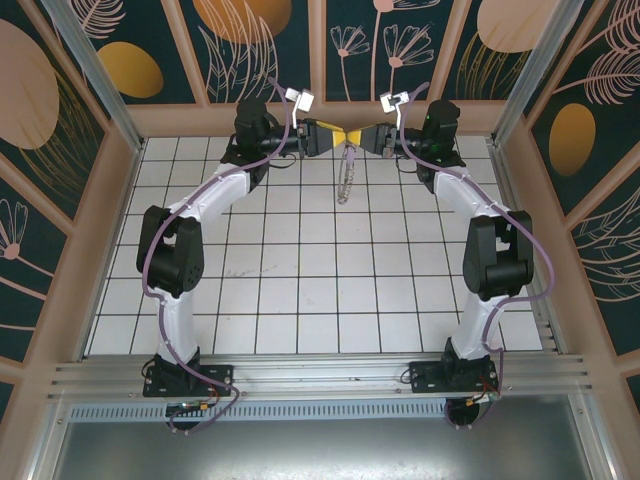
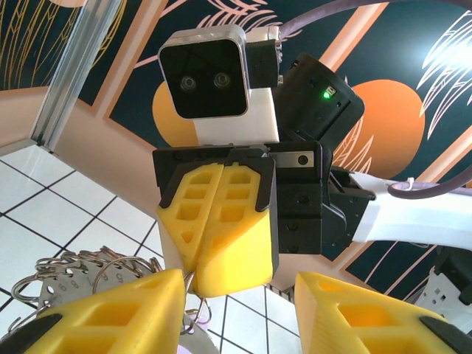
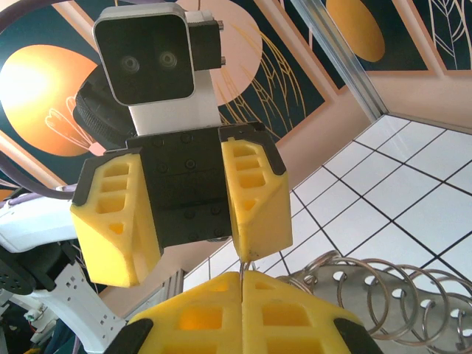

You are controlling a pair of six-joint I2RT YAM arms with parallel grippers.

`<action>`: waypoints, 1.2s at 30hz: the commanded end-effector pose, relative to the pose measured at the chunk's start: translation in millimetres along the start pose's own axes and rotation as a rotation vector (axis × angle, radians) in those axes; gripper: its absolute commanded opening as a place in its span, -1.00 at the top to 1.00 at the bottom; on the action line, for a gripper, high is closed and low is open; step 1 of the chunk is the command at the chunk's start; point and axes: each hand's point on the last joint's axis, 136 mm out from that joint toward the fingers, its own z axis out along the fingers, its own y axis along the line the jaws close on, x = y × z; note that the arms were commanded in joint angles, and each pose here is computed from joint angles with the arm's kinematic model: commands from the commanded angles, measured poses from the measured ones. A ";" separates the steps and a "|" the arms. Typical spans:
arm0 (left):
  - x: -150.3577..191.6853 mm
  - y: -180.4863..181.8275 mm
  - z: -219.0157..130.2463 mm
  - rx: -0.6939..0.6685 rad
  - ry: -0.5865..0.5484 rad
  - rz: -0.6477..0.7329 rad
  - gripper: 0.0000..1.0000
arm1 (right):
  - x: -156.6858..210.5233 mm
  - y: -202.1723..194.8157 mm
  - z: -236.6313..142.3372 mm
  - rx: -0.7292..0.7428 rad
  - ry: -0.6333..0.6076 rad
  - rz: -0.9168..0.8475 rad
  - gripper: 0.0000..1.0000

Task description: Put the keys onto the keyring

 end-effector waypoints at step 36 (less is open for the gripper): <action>2.8 4.7 10.3 0.035 -0.032 -0.019 0.71 | -4.3 12.9 3.5 -0.038 -0.014 -0.076 1.00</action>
